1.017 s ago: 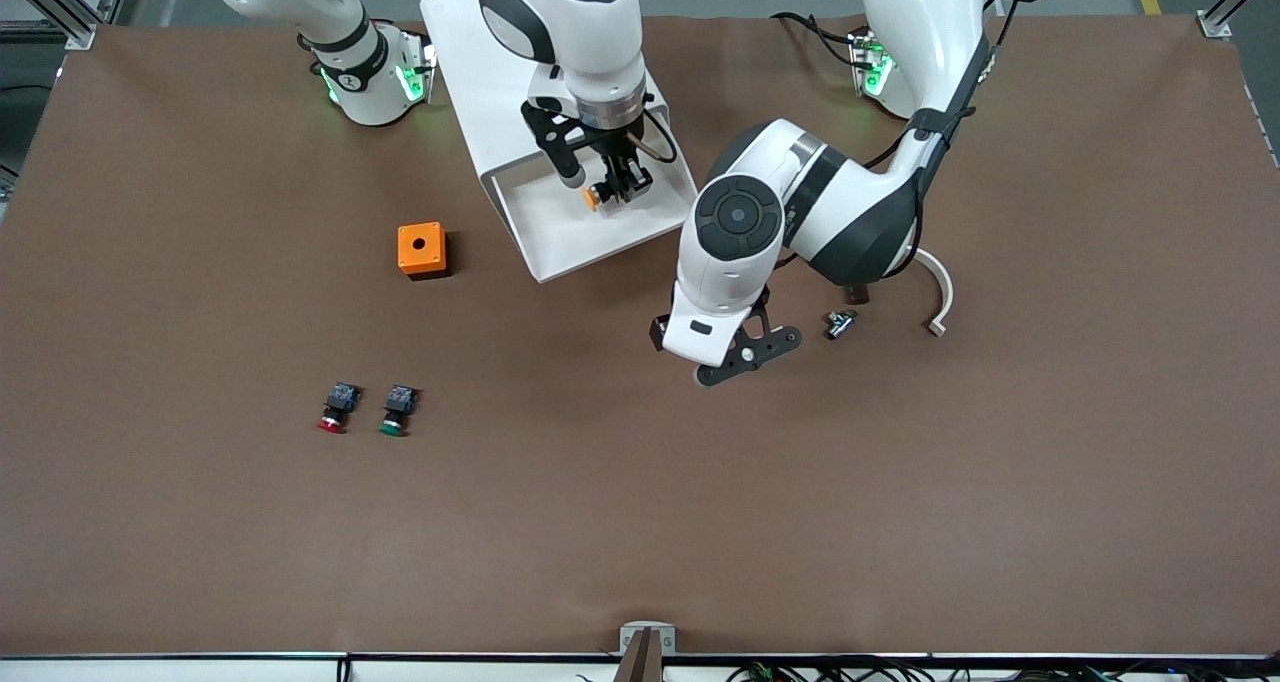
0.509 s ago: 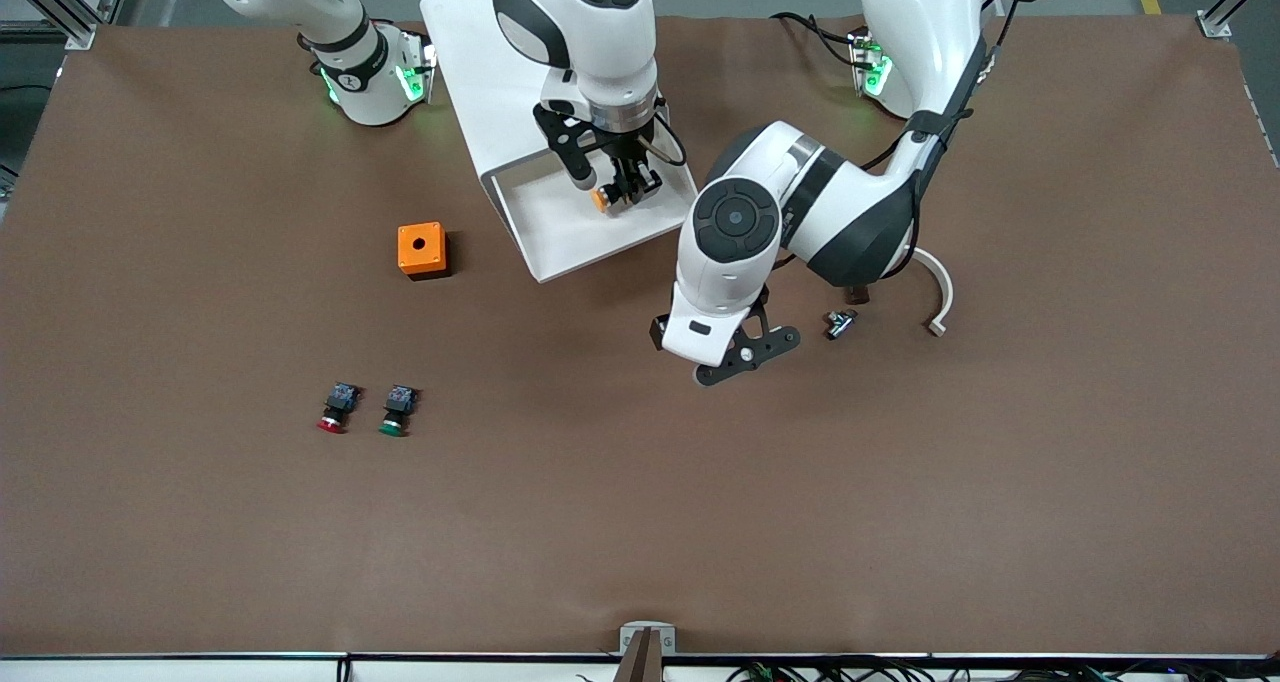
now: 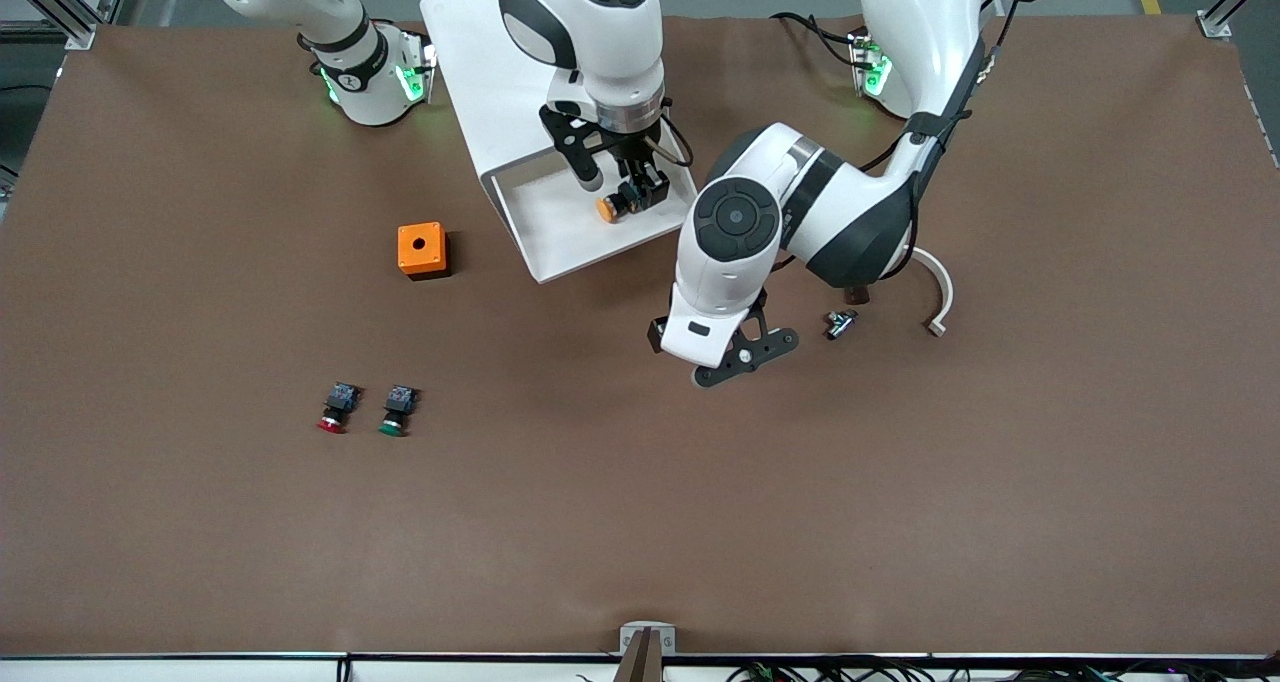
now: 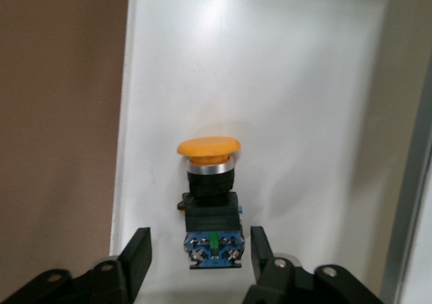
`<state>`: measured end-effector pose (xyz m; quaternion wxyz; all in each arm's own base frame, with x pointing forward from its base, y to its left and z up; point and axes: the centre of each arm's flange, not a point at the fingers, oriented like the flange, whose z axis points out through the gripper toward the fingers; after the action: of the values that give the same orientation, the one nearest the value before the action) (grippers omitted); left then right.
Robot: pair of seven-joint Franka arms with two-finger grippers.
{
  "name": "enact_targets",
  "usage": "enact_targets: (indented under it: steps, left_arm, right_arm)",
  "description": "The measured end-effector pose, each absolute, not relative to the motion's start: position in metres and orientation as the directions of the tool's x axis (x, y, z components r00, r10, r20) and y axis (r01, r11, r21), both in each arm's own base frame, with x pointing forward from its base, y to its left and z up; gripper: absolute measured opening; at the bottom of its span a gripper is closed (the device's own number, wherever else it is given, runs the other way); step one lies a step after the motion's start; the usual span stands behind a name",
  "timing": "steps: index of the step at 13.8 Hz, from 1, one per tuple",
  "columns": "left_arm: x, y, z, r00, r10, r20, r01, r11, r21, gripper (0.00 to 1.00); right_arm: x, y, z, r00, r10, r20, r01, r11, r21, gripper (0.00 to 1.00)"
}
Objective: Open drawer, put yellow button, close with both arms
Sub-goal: 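Lower the yellow button into the drawer and open the right gripper, then raise the right gripper away while the left gripper pushes the drawer shut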
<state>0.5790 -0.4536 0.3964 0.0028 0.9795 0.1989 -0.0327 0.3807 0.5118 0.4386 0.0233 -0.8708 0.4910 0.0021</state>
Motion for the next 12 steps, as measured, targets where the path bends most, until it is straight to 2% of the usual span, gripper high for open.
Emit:
enact_targets:
  steps: [2,3,8,12]
  left_arm:
    - [0.577,-0.456,0.396,0.920,0.386,-0.066,0.386,-0.923,-0.009,1.00]
    - [0.575,-0.458,0.395,0.922,0.382,-0.066,0.383,-0.924,-0.009,1.00]
    - [0.548,-0.490,0.394,0.941,0.330,-0.069,0.330,-0.944,-0.010,1.00]
    - [0.522,-0.517,0.391,0.955,0.287,-0.071,0.286,-0.958,-0.016,1.00]
  right_arm:
    - [0.398,0.497,0.463,0.601,-0.799,-0.005,-0.799,-0.601,0.006,0.96]
    - [0.415,0.481,0.479,0.649,-0.761,-0.002,-0.760,-0.649,0.034,1.00]
    - [0.519,0.336,0.532,0.833,-0.551,-0.045,-0.547,-0.833,0.082,1.00]
    - [0.568,0.200,0.554,0.934,-0.344,-0.091,-0.340,-0.939,0.061,1.00]
